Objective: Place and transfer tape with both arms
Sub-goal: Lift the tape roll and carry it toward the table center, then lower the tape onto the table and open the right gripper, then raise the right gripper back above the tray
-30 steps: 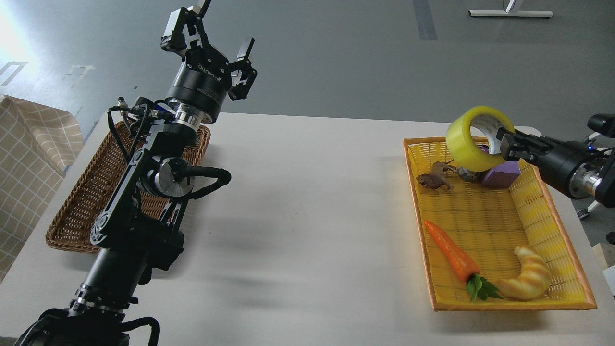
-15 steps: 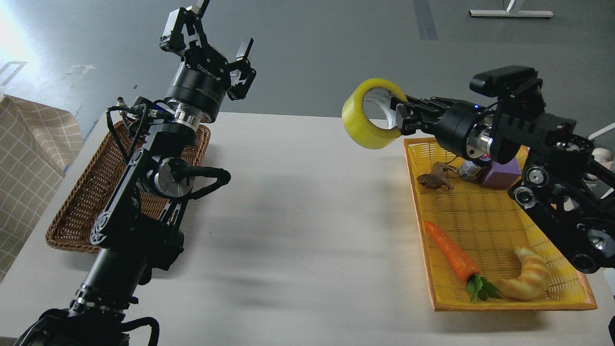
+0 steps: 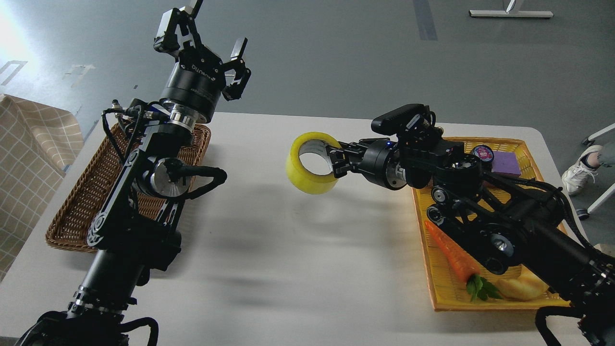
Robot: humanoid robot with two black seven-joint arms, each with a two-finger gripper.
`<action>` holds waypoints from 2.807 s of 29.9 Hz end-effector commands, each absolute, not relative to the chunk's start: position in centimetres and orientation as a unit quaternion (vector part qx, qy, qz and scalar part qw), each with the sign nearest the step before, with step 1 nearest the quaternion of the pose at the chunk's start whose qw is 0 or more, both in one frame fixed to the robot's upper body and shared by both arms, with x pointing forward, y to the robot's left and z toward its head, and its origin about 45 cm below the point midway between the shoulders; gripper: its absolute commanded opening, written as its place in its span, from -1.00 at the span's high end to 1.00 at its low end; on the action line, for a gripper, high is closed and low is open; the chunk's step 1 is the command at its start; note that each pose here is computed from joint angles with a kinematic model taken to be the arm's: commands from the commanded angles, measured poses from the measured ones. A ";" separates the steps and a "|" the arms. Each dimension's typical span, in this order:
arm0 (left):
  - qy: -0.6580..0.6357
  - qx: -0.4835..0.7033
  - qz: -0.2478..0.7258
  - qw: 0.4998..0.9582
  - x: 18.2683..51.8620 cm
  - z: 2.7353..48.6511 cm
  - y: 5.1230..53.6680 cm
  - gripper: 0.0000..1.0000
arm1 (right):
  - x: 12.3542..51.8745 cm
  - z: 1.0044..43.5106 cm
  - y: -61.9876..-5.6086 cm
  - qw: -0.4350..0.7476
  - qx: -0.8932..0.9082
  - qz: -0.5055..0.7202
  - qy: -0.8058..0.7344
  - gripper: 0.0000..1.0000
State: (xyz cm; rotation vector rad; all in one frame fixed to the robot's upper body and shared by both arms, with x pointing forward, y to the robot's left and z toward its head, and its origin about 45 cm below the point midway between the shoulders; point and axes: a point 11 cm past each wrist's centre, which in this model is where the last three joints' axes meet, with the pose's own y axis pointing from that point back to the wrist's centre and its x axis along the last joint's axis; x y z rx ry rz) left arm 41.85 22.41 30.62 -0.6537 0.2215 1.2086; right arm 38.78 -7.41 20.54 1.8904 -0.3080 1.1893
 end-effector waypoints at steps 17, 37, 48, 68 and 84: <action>0.107 -0.303 0.567 0.758 41.6 29.9 23.4 -0.96 | 37.0 15.6 -6.8 0.456 0.770 0.435 -0.104 0.92; 0.108 -0.302 0.569 0.757 41.5 29.7 23.6 -0.96 | 36.5 15.2 -6.1 0.456 0.769 0.440 -0.090 0.76; 0.108 -0.303 0.569 0.757 41.5 29.7 23.6 -0.96 | 36.5 14.7 -6.5 0.462 0.768 0.434 -0.090 0.68; 0.100 -0.311 0.573 0.752 41.4 29.9 24.1 -0.96 | 37.3 14.7 -7.1 0.469 0.766 0.430 -0.098 -0.59; 0.097 -0.310 0.574 0.752 41.4 30.0 24.3 -0.96 | 41.3 25.8 -7.7 0.312 0.803 0.416 -0.291 -0.96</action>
